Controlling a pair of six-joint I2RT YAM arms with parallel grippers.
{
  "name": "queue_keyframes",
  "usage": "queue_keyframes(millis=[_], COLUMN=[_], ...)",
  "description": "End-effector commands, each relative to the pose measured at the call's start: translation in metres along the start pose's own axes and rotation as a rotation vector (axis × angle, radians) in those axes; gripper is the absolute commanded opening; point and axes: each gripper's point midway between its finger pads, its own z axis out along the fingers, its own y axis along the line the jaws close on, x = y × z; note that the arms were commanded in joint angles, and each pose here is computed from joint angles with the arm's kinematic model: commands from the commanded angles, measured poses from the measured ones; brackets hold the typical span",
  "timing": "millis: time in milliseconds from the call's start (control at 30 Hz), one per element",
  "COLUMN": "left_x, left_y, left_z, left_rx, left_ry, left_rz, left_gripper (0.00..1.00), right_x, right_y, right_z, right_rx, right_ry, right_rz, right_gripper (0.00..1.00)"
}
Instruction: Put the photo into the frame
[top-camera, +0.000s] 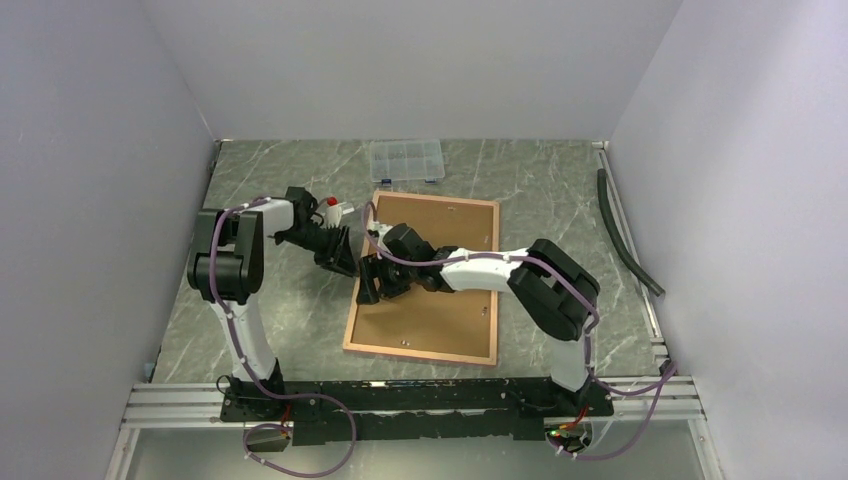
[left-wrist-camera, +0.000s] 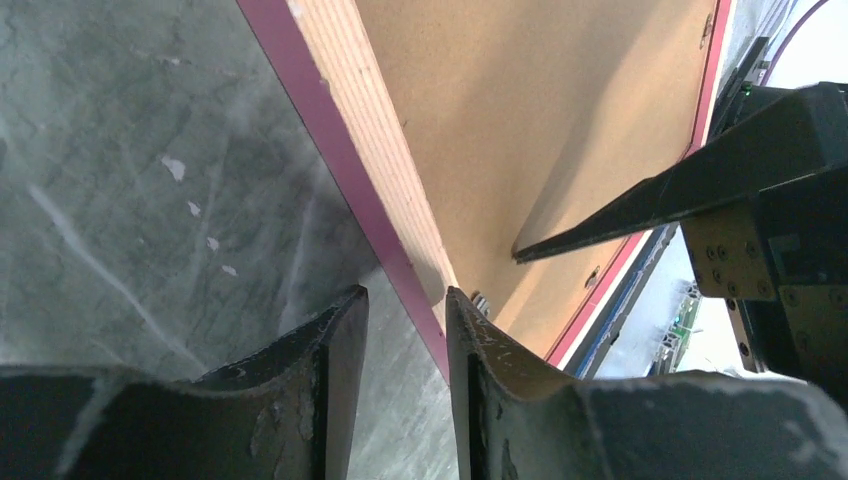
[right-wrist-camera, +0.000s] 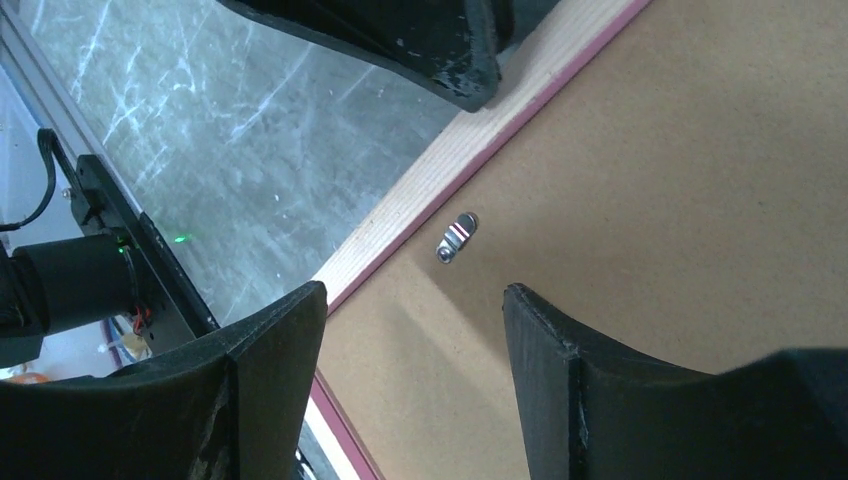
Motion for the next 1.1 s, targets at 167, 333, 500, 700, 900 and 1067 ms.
queue_keyframes(millis=[167,333,500,700,900,1067], left_x=[-0.012,-0.011,-0.011,-0.010,-0.009,-0.010], left_y=[-0.002,-0.001,-0.001,-0.001,-0.001,-0.001], left_z=[0.006,0.007,0.006,0.006,0.006,0.005], left_rx=[0.017,0.003,0.001,-0.002,-0.003,-0.005], left_ry=[-0.009,-0.006,-0.010,-0.007,-0.007,-0.008], left_rz=[0.012,0.012,0.019,0.021,0.023,0.027], left_gripper=[0.35,0.30,0.29,0.28,0.27,0.26], right_x=[-0.026,-0.025,-0.023,-0.022,-0.022,-0.023], right_y=[0.021,0.023,0.024,0.027,0.026,0.024], right_z=[0.011,0.014,0.015,0.016,0.018,0.019], right_rx=[-0.093,-0.107,-0.122,-0.135,-0.135,-0.137], right_ry=[-0.053,-0.040,-0.034,-0.025,-0.023,-0.020], right_rz=[-0.041,-0.034,-0.025,-0.029,-0.031,-0.035], right_gripper=[0.66,0.64,0.61,0.58,0.56,0.54])
